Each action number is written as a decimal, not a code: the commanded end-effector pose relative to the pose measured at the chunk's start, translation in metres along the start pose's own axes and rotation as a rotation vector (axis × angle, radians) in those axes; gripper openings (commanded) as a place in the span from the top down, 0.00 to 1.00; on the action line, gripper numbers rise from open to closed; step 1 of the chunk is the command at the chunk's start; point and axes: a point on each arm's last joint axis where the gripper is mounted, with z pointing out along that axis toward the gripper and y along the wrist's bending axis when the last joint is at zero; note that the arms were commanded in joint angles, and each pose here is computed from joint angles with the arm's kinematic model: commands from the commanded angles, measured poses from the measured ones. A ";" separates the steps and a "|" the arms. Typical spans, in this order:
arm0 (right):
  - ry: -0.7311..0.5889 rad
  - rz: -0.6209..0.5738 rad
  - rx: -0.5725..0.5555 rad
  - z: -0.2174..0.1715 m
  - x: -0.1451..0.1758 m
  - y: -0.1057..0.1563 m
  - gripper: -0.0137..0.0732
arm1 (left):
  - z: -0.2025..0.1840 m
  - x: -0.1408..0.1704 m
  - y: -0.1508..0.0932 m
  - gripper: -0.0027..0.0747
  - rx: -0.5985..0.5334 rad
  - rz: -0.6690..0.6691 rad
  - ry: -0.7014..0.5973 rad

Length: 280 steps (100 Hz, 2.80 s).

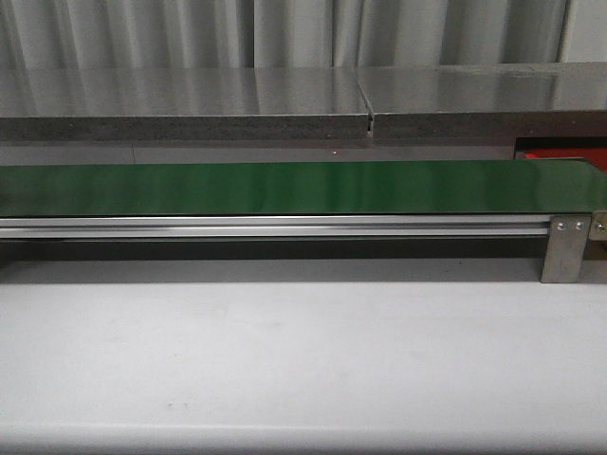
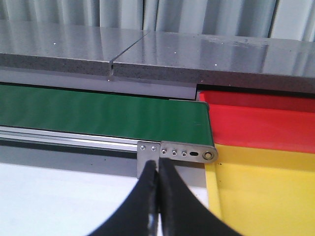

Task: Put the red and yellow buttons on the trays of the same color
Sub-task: 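Carry the red button onto the green belt and open the left gripper, then move the left gripper to a yellow button and grasp it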

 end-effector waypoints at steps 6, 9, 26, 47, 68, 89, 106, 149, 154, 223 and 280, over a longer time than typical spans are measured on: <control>-0.116 -0.008 0.003 -0.003 -0.014 0.000 0.98 | -0.037 -0.013 -0.001 0.42 0.006 -0.004 -0.119; -0.116 -0.008 0.003 -0.003 -0.014 0.000 0.98 | -0.040 -0.014 -0.001 0.34 0.006 -0.004 -0.119; -0.116 -0.008 0.003 -0.003 -0.014 0.000 0.98 | -0.060 -0.023 0.001 0.18 0.004 -0.010 -0.142; -0.116 -0.008 0.003 -0.003 -0.014 0.000 0.98 | -0.086 -0.031 0.005 0.18 -0.024 -0.004 -0.190; -0.116 -0.008 0.003 -0.003 -0.014 0.000 0.98 | -0.101 -0.029 0.032 0.18 -0.057 -0.065 -0.228; -0.116 -0.008 0.003 -0.003 -0.014 0.000 0.98 | -0.088 -0.015 0.083 0.18 -0.117 -0.203 -0.146; -0.116 -0.008 0.003 -0.003 -0.014 0.000 0.98 | -0.075 0.002 0.123 0.18 -0.166 -0.291 -0.086; -0.116 -0.008 0.003 -0.003 -0.014 0.000 0.98 | -0.045 0.036 0.173 0.18 -0.196 -0.420 -0.038; -0.116 -0.008 0.003 -0.003 -0.014 0.000 0.98 | -0.042 0.037 0.173 0.18 -0.196 -0.418 -0.046; -0.116 -0.008 0.003 -0.003 -0.014 0.000 0.98 | -0.004 0.036 0.178 0.18 -0.204 -0.400 -0.073; -0.116 -0.008 0.003 -0.003 -0.014 0.000 0.98 | 0.036 0.040 0.181 0.18 -0.194 -0.397 -0.016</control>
